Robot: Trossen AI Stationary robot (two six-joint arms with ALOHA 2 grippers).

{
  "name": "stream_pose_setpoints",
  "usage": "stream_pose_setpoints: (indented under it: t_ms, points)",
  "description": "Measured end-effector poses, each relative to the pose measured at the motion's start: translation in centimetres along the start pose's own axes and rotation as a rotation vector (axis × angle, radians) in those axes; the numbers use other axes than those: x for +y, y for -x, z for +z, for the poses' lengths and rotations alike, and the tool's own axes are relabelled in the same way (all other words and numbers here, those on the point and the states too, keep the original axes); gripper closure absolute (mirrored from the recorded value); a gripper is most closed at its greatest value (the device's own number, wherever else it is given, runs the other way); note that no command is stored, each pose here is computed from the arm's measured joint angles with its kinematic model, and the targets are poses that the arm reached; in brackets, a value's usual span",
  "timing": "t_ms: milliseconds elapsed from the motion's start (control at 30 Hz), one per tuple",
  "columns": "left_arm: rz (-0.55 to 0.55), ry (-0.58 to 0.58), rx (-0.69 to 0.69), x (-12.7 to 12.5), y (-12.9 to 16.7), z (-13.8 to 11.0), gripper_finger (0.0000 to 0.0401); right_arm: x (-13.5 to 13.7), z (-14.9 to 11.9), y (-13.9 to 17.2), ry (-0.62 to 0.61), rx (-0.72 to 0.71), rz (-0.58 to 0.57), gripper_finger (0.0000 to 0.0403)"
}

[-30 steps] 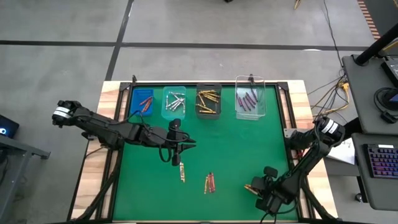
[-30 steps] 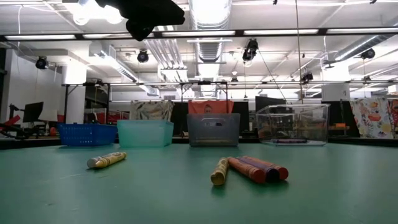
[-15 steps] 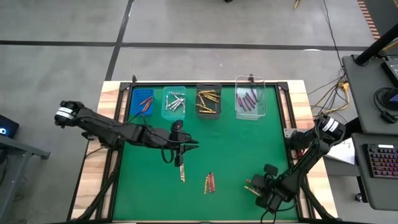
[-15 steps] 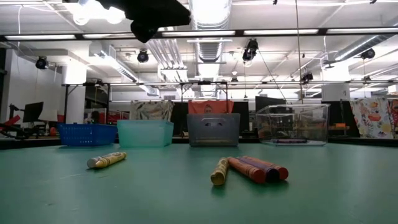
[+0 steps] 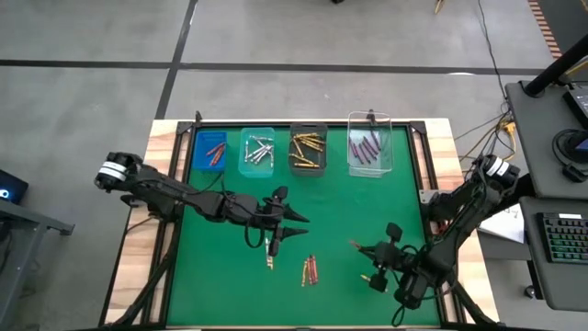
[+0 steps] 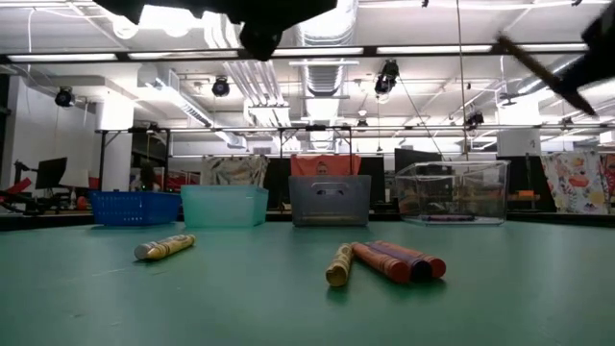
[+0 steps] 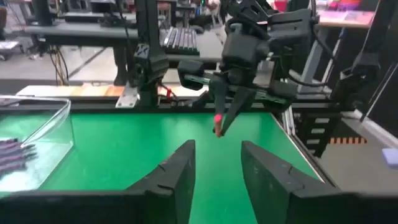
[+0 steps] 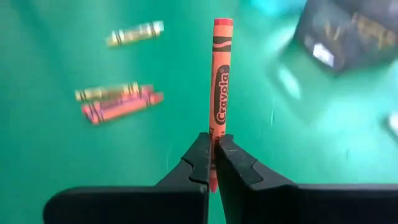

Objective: Sort crayons
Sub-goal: Put the red crayon into the blue bin

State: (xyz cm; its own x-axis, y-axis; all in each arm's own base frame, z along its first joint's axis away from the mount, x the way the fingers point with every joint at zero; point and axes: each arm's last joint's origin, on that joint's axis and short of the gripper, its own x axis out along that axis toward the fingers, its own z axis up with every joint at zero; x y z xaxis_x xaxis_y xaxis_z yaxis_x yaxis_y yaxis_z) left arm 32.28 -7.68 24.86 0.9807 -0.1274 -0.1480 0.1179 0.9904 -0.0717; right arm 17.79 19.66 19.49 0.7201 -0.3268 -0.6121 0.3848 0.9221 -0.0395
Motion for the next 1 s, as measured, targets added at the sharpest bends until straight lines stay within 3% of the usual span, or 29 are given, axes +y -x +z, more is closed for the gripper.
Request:
stream_pose_setpoints:
  t_ms: [233,433,1000]
  points:
    - [-0.011,0.005,-0.059,-0.1,-1.8,-1.5,0.0265,0.6,2.6,-0.8,0.084,-0.183,0.0,0.0395]
    - [-0.138,0.006,-0.157,-0.6,-3.1,-2.5,0.0265,0.8,5.2,-2.6,0.16,-0.245,0.005,0.0395]
    - [-0.176,-0.002,-0.221,-0.8,-3.7,-3.0,0.0265,-0.2,11.1,-5.8,0.186,-0.377,0.231,0.0394]
